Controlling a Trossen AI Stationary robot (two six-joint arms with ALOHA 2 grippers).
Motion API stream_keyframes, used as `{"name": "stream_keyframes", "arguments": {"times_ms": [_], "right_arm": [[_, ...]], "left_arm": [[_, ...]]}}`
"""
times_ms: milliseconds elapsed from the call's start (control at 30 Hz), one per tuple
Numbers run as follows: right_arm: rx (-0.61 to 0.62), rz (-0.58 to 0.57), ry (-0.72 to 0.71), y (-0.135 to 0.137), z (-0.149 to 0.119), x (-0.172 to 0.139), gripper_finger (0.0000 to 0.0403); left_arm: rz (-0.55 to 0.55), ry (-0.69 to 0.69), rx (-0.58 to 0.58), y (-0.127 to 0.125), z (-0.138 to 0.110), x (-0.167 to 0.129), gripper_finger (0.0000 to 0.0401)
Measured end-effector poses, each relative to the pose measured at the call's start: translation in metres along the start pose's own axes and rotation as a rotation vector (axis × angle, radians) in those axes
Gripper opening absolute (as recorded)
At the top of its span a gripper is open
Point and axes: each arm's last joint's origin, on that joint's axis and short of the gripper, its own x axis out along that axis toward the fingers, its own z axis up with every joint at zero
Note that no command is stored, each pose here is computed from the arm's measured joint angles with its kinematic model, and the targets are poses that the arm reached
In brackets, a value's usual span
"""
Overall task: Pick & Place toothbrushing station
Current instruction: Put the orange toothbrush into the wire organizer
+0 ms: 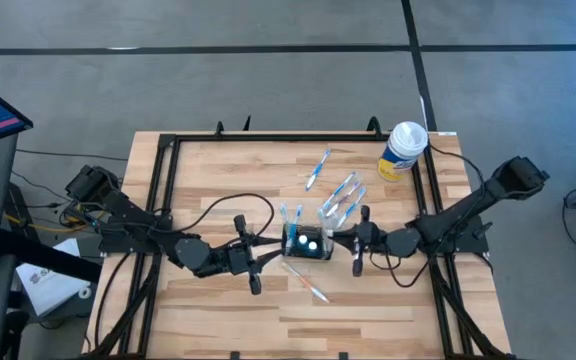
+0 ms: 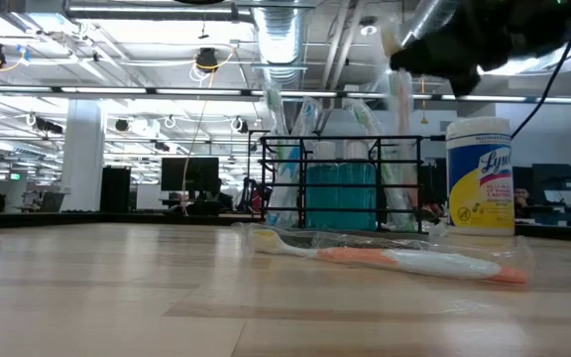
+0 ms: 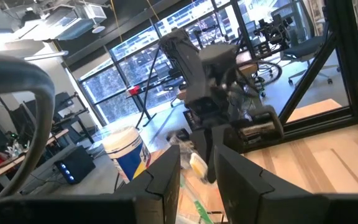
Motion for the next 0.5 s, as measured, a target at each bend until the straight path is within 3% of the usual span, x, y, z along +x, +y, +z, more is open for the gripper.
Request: {"name": "stream_keyframes", "arguments": {"times_ms": [133, 500], "right_arm": [[0.085, 0.033, -0.107, -0.008, -0.012, -0.010, 0.0000], [0.096, 0.035, -0.105, -0.014, -0.030, -0.012, 0.0001]], "left_arm": [[0.000, 0.000, 0.000, 0.000, 0.000, 0.000, 0.0092], [0.003, -0.004, -0.005, 0.001, 0.000, 0.000, 0.0092]]}}
